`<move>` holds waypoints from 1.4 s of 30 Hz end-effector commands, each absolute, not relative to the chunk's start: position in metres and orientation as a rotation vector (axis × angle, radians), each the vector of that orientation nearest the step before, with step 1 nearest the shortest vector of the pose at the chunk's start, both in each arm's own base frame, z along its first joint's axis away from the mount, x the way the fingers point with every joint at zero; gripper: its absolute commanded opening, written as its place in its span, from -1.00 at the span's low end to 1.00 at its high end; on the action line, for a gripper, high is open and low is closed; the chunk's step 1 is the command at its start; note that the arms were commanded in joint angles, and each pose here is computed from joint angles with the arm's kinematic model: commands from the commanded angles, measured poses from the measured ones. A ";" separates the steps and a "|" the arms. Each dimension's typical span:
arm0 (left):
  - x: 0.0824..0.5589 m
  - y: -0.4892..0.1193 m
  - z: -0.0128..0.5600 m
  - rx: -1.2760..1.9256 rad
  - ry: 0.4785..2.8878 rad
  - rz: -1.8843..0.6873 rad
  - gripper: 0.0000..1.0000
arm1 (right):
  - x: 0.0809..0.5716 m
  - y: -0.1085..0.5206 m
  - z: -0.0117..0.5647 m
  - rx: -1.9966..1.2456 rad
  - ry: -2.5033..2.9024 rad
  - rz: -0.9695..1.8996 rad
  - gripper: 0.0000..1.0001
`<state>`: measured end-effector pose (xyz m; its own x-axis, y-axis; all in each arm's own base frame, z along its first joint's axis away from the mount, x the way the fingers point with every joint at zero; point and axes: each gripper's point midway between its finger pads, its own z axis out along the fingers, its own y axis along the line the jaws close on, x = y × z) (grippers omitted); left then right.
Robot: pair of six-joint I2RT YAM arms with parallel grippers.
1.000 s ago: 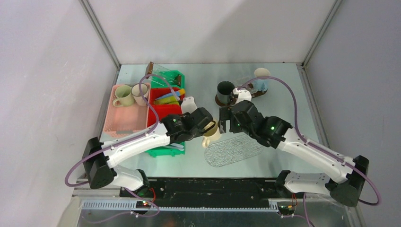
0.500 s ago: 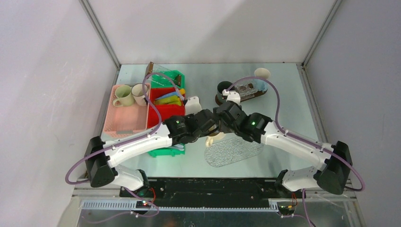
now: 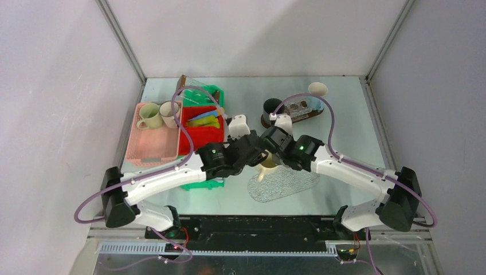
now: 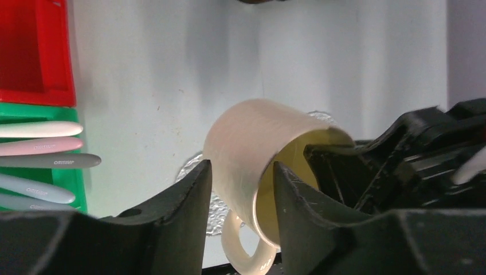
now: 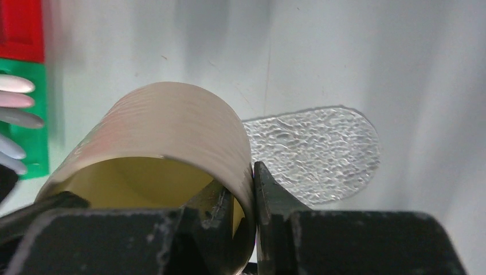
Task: Prepare toiletry sets of a toothbrush and toothpaste on the tray
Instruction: Pick up the cup from the storage box, then place the cup on the tray.
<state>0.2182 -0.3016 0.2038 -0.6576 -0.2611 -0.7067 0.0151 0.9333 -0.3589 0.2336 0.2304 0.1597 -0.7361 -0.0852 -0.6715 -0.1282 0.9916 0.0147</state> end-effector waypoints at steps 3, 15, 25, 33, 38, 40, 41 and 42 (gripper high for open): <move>0.226 -0.289 0.249 -0.209 2.095 -0.550 0.29 | 0.241 0.207 0.194 -0.145 2.325 0.024 -1.00; 0.215 -0.228 0.273 -0.140 1.948 -0.523 0.78 | 0.251 0.145 0.163 -0.487 2.338 -0.142 -1.00; 0.206 -0.198 0.276 -0.015 1.889 -0.497 0.95 | 0.254 0.106 0.128 -0.543 2.309 -0.030 -1.00; 0.212 -0.192 0.269 -0.012 1.901 -0.484 0.95 | 0.258 0.071 0.108 -0.573 2.341 -0.046 -1.00; 0.215 -0.192 0.267 -0.003 1.897 -0.482 0.94 | 0.259 0.073 0.099 -0.676 2.321 -0.037 -1.00; 0.216 -0.191 0.268 0.002 1.893 -0.479 0.95 | 0.259 0.075 0.097 -0.705 2.320 -0.034 -1.00; 0.217 -0.190 0.268 0.004 1.893 -0.474 0.94 | 0.260 0.076 0.094 -0.720 2.323 -0.026 -1.00; 0.217 -0.190 0.267 0.007 1.893 -0.472 0.95 | 0.260 0.076 0.092 -0.750 2.321 -0.030 -1.00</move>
<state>0.2131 -0.1897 0.2599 -0.3975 -0.2218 -0.8904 0.2089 0.9230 -0.3232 0.2352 0.0613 0.0752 -0.7033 -0.4819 -0.5227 -0.4486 0.8712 -0.1996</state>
